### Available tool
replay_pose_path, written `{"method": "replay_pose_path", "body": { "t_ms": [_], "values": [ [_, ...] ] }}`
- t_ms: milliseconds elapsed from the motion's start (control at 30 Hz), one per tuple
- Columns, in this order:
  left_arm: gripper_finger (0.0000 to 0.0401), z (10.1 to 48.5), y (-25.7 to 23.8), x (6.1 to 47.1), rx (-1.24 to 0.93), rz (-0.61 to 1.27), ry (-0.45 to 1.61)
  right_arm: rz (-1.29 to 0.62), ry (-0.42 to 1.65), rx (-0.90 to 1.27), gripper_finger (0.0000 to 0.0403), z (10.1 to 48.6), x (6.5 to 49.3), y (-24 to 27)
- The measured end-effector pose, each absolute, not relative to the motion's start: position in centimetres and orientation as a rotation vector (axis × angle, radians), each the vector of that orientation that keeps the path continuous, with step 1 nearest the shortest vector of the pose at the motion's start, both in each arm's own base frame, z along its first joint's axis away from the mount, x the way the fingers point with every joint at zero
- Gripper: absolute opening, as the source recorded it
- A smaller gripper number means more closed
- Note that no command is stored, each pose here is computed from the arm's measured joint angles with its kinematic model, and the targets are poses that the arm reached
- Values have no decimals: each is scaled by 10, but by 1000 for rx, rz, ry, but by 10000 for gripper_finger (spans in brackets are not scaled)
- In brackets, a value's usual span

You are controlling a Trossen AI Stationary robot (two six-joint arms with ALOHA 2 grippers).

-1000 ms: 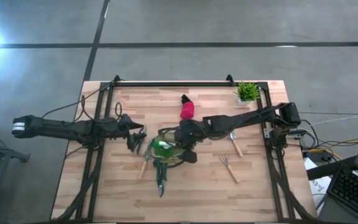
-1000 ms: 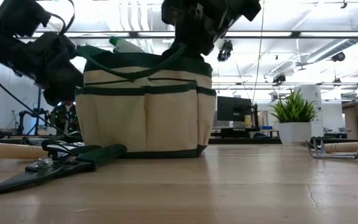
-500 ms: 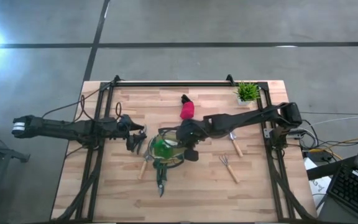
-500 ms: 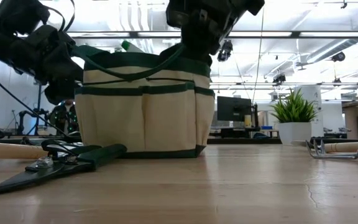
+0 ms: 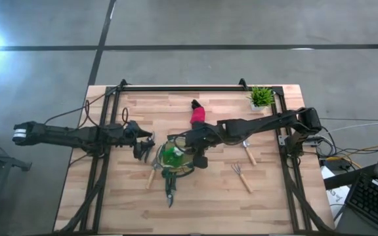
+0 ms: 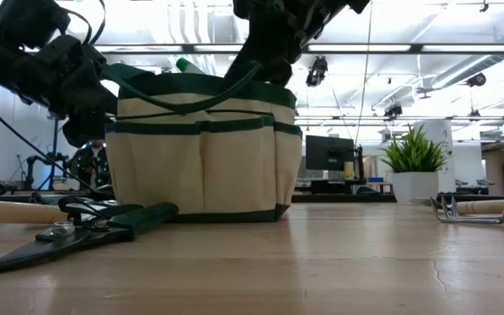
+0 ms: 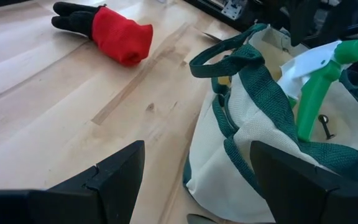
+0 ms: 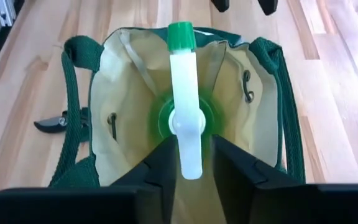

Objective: Pick & Place Garden tools in Gardening bag
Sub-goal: Adjust the spray bottle into the white gardening bag

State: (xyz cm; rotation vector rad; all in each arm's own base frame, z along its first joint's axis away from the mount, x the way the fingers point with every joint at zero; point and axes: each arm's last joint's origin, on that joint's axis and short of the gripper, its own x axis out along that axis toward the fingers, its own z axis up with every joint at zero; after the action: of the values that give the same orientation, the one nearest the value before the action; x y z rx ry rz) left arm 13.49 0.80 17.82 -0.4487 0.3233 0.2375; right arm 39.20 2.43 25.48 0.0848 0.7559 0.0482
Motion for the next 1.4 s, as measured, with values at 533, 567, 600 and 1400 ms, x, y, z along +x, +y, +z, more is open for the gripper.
{"method": "replay_pose_path", "body": {
  "t_ms": [533, 567, 600, 1400],
  "values": [
    [293, 171, 1, 135, -395, 21, 459, 54, 761, 79, 165, 254, 392, 25],
    [293, 169, 1, 135, -389, 21, 474, 54, 765, 78, 165, 254, 392, 25],
    [293, 167, 1, 137, -380, 20, 488, 53, 767, 78, 164, 254, 392, 24],
    [293, 167, 0, 195, -231, -107, 514, 51, 753, 55, 156, 270, 381, 23]
  ]
}}
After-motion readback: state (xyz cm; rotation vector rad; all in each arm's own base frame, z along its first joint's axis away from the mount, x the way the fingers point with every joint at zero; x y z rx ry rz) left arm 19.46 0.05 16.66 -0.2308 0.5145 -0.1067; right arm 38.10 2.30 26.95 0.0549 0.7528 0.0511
